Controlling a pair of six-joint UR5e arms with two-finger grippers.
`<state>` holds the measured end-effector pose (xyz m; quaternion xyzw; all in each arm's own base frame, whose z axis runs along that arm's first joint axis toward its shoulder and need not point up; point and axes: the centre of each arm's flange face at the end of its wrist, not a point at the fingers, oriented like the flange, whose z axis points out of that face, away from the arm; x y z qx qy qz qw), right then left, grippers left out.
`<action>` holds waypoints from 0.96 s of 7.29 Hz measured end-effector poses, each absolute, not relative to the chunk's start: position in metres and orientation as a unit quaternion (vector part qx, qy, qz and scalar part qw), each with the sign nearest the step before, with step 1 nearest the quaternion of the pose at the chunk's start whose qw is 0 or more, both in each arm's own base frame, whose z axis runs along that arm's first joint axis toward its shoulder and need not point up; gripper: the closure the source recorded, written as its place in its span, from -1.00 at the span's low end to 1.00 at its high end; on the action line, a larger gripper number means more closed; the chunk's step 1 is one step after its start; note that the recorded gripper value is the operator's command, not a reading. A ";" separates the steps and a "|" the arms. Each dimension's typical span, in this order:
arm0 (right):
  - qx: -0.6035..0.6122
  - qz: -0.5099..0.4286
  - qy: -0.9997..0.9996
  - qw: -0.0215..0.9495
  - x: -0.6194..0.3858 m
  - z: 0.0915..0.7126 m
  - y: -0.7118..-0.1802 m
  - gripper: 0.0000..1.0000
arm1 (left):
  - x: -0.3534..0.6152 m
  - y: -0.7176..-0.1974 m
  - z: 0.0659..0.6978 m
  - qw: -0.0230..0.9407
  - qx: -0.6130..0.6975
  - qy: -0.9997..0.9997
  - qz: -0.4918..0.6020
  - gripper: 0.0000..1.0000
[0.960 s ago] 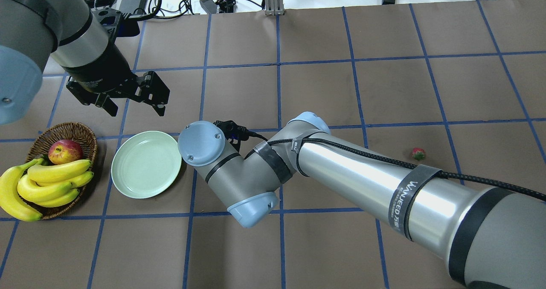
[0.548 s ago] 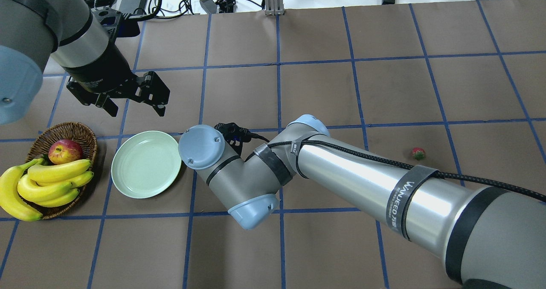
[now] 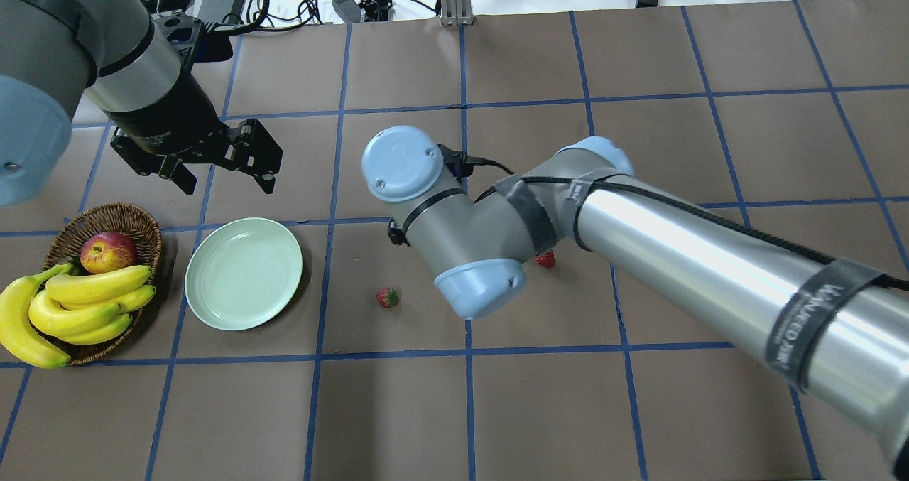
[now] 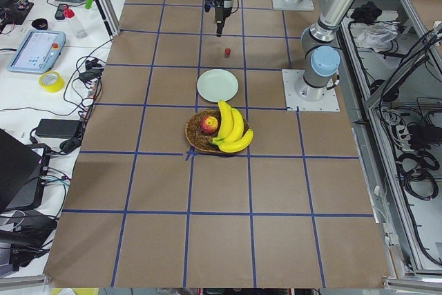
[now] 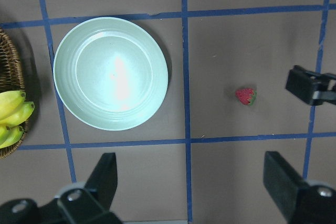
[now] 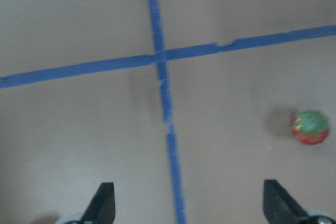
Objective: Collect all strawberries into plate
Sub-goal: 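Return the right gripper and grasp a second strawberry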
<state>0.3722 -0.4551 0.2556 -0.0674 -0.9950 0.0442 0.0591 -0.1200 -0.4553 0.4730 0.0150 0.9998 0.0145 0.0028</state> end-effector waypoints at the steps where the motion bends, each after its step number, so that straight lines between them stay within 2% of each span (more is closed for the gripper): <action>1: -0.054 0.023 -0.995 0.076 0.324 0.260 -0.476 -0.91 | -0.120 -0.455 0.473 0.003 0.015 1.000 0.015 -1.00; 3: -0.034 -0.011 -0.995 0.089 0.269 0.236 -0.483 -0.89 | -0.120 -0.456 0.472 0.003 0.015 1.000 0.015 -1.00; 6: -0.032 0.004 -0.996 0.078 0.253 0.197 -0.464 -0.85 | -0.118 -0.457 0.471 0.003 0.013 1.000 0.016 -1.00; 7: -0.034 0.006 -0.997 0.075 0.253 0.190 -0.462 -0.73 | -0.118 -0.457 0.471 0.003 0.013 1.000 0.016 -1.00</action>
